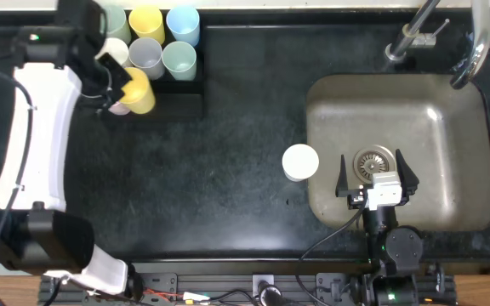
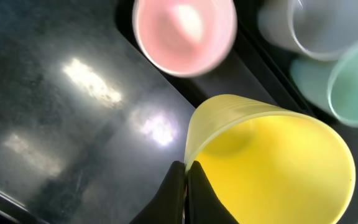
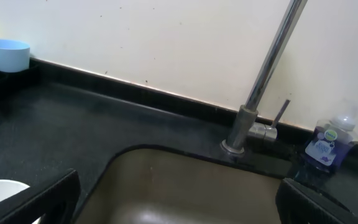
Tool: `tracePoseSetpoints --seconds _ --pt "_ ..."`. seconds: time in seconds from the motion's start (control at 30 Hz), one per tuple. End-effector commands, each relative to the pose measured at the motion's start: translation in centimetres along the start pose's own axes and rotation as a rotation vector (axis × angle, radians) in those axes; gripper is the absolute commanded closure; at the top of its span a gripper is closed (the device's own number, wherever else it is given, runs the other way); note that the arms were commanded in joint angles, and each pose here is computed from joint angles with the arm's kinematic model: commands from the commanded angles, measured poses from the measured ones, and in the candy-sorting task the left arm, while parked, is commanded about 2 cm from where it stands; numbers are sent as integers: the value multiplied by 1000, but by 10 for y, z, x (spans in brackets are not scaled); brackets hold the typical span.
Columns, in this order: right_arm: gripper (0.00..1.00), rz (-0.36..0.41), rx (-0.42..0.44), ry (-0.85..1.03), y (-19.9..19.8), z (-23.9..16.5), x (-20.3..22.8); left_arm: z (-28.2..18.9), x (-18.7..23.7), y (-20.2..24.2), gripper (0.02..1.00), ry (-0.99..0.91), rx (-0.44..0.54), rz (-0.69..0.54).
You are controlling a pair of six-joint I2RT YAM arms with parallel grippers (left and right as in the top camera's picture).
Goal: Store Cups
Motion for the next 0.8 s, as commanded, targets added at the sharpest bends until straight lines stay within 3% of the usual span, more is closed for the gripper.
tracePoseSetpoints --seconds 0.03,0.23,0.8 --pt "3 -3 -11 -5 3 0 2 16 -11 -4 982 -5 -3 -49" --pt "3 -3 -11 -5 3 0 2 37 -14 -21 982 30 36 -50" --pt "5 -3 -11 -5 3 0 2 84 -15 -25 982 82 -43 -52"
Point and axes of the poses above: each gripper's point midway between its finger pads, its own z axis out along the fingers, its own y axis along the line the jaws close on, x = y × z, the point moved 4 cm from there along -z, back along the fingers, and after that the axes turned 9 degrees about -z, right-handed, at the moved point
